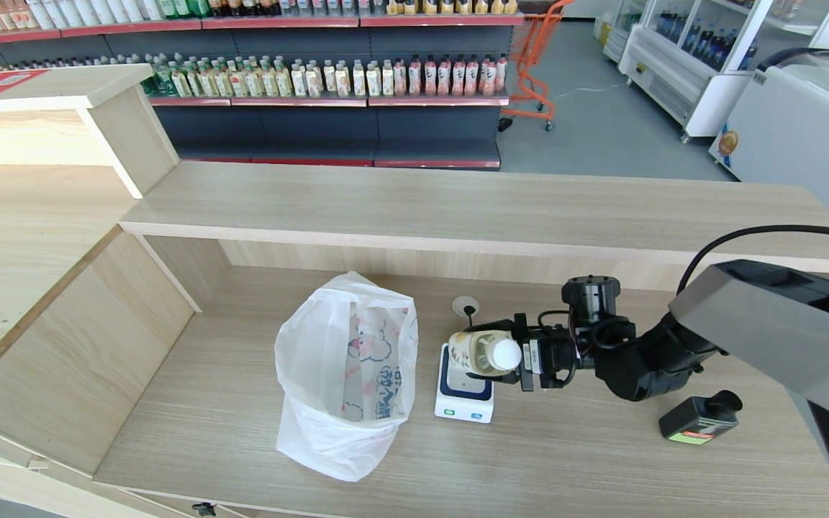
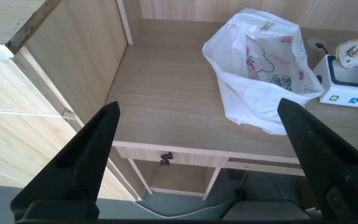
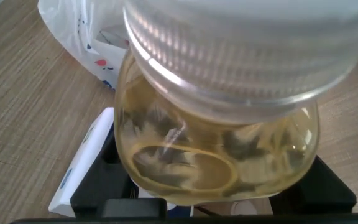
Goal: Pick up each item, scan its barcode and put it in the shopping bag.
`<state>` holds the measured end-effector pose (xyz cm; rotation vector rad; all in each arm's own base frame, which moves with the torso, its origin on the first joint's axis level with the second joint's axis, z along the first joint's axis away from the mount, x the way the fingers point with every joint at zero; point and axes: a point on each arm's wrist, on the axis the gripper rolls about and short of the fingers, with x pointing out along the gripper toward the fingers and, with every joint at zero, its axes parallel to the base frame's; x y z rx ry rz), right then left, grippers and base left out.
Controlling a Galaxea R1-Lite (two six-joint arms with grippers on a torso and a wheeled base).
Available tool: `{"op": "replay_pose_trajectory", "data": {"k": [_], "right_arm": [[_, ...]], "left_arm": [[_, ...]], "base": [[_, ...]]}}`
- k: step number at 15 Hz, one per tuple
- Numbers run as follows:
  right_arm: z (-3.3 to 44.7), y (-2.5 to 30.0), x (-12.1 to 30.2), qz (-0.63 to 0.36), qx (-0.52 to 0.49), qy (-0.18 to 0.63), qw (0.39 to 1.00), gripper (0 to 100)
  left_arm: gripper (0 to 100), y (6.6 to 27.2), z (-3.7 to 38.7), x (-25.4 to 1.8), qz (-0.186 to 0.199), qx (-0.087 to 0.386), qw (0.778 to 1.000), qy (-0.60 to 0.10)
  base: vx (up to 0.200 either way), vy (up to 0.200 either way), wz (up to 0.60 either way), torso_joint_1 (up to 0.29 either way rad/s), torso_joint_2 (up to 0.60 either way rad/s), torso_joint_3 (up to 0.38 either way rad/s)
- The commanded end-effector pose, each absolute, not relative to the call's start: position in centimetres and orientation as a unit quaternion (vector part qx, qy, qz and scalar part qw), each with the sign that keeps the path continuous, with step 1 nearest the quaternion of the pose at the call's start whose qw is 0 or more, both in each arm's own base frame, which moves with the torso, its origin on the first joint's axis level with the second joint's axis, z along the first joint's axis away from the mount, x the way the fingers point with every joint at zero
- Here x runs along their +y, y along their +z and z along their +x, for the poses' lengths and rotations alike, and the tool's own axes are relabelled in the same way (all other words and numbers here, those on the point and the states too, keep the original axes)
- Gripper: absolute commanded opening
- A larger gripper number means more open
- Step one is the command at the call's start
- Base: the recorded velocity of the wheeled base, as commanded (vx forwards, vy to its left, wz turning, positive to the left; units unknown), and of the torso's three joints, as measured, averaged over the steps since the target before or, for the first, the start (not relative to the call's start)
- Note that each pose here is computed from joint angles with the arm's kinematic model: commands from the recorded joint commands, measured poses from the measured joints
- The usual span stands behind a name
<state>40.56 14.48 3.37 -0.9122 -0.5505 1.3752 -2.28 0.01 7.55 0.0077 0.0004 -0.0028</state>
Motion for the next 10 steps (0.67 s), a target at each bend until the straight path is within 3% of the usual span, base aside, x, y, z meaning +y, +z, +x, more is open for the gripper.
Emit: {"op": "replay_pose_trajectory", "data": {"k": [1, 6, 10], "right_arm": [[40.9, 2.4, 14.4, -0.401, -0.235, 0.605, 0.647, 0], [40.7, 2.9, 14.4, -0.400, -0.235, 0.604, 0.648, 0], [35.8, 9.4, 8.8, -0.319, -0.164, 0.600, 0.715, 0]], "left_arm": [[100, 7.5, -2.3, 0.0, 0.004, 0.000, 1.000, -0.002], [100, 7.5, -2.3, 0.0, 0.004, 0.000, 1.000, -0.002], [100, 7.5, -2.3, 0.0, 0.004, 0.000, 1.000, -0.002]], "base": [[0.000, 0.000, 0.00, 0.000, 0.00, 0.000], [0.000, 0.000, 0.00, 0.000, 0.00, 0.000], [0.000, 0.000, 0.00, 0.000, 0.00, 0.000]]}}
